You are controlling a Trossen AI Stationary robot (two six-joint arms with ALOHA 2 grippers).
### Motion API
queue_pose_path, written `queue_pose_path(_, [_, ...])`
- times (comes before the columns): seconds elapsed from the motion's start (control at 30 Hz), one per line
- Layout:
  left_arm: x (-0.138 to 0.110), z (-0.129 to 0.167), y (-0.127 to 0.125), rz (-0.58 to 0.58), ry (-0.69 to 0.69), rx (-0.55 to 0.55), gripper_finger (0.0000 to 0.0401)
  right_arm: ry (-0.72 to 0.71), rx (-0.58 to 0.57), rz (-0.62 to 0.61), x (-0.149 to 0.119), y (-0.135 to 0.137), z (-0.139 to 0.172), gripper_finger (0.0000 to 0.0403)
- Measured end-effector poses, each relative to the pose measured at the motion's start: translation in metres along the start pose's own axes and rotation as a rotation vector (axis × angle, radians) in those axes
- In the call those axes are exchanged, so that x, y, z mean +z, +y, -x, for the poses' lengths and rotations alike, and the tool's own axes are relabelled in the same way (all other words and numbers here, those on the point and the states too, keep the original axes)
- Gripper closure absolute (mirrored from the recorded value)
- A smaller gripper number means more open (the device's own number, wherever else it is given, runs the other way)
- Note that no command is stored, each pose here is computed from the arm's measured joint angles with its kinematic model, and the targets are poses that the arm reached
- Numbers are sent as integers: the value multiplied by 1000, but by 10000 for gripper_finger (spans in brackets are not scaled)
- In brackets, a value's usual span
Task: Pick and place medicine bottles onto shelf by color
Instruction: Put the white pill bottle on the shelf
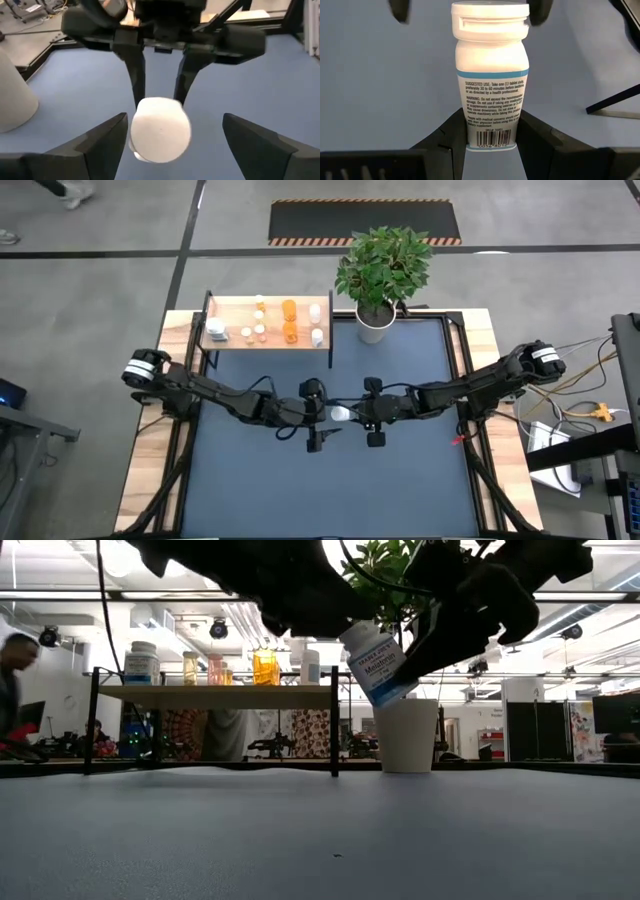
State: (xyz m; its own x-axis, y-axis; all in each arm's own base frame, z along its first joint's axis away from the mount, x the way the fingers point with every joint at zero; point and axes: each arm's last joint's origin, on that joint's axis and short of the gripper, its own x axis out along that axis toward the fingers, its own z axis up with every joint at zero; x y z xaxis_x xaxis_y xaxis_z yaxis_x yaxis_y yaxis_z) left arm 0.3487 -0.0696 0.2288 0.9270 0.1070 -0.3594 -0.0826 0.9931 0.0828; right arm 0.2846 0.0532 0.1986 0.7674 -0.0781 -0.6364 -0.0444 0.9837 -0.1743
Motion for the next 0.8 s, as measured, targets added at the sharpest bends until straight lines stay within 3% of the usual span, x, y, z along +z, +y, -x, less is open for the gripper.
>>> queue_pose_path(0.3, [-3,-5,5,6,7,23,137,0,0,1,0,0,0,271])
queue_pose_path(0.67, [-3,-5,5,7,6,28,228,0,1,-1,0,0,0,271])
queue_pose_path(0.8, [-3,-5,5,7,6,29,243,0,1,-2,0,0,0,271])
